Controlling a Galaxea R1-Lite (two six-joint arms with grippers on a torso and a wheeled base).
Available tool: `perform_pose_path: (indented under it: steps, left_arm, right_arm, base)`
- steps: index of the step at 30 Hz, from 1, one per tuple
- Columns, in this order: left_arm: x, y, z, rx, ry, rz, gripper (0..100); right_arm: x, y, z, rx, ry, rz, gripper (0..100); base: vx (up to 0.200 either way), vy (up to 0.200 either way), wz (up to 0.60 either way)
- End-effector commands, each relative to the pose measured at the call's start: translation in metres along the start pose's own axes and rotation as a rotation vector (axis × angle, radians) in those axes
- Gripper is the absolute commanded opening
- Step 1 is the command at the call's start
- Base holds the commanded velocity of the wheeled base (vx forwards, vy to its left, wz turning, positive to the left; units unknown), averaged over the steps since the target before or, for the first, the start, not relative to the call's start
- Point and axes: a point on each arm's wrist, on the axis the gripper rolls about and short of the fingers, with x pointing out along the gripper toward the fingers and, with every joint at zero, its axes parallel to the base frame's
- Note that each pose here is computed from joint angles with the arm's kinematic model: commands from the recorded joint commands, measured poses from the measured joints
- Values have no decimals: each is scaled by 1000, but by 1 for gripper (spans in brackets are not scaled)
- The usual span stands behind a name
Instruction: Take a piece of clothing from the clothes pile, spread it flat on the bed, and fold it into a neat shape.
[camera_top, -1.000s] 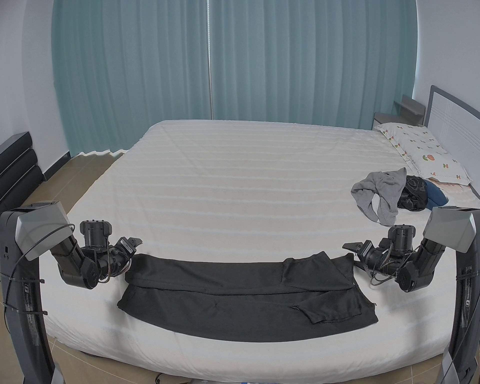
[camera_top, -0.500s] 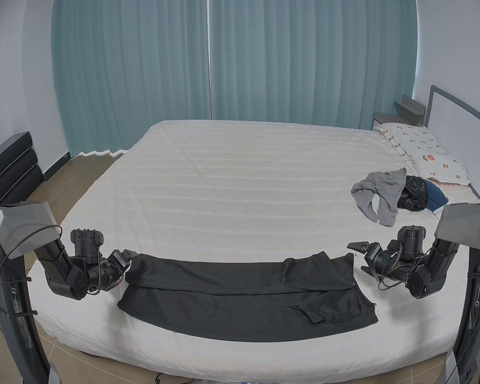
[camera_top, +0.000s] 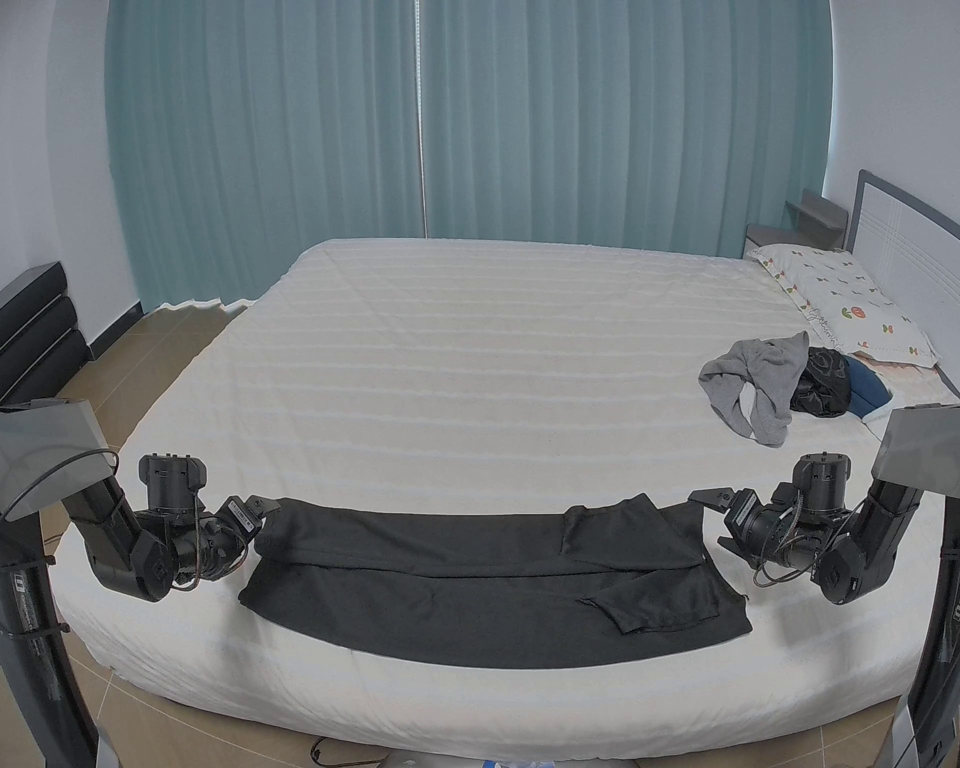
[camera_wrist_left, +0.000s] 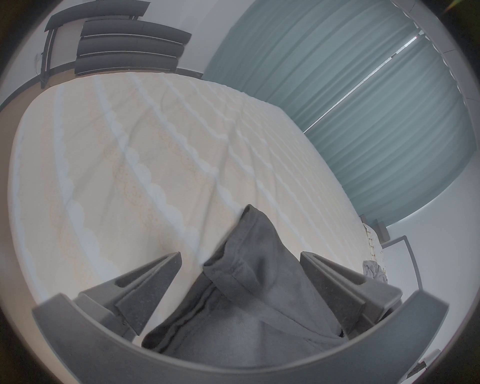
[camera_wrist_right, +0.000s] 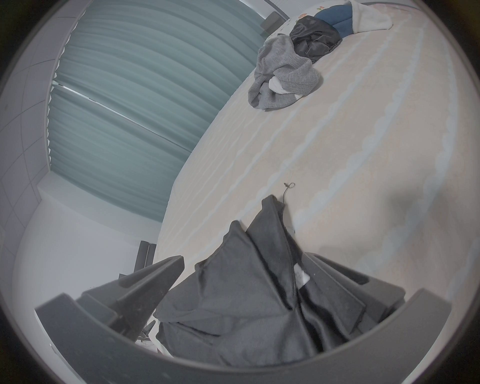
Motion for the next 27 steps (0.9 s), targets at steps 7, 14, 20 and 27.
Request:
perform_pose_path:
  steps: [7,14,20,27]
  left_arm:
    - [20,-8,-3,14,-3,-12,100]
    - [30,-8,-2,14,3,-3,100]
    - [33,-11,1,13,8,5,100]
    - [34,-11,-1,15,12,5,100]
  right_arm:
    - [1,6,-4,-10,12,15,100]
    - [1,10,-7,-17,19,23,100]
    - [-6,21,-2,-30,-16,34,100]
    - [-6,25,-8,-37,-5,37,100]
  base:
    - [0,0,0]
    - [0,0,0]
    - [0,0,0]
    - [0,0,0]
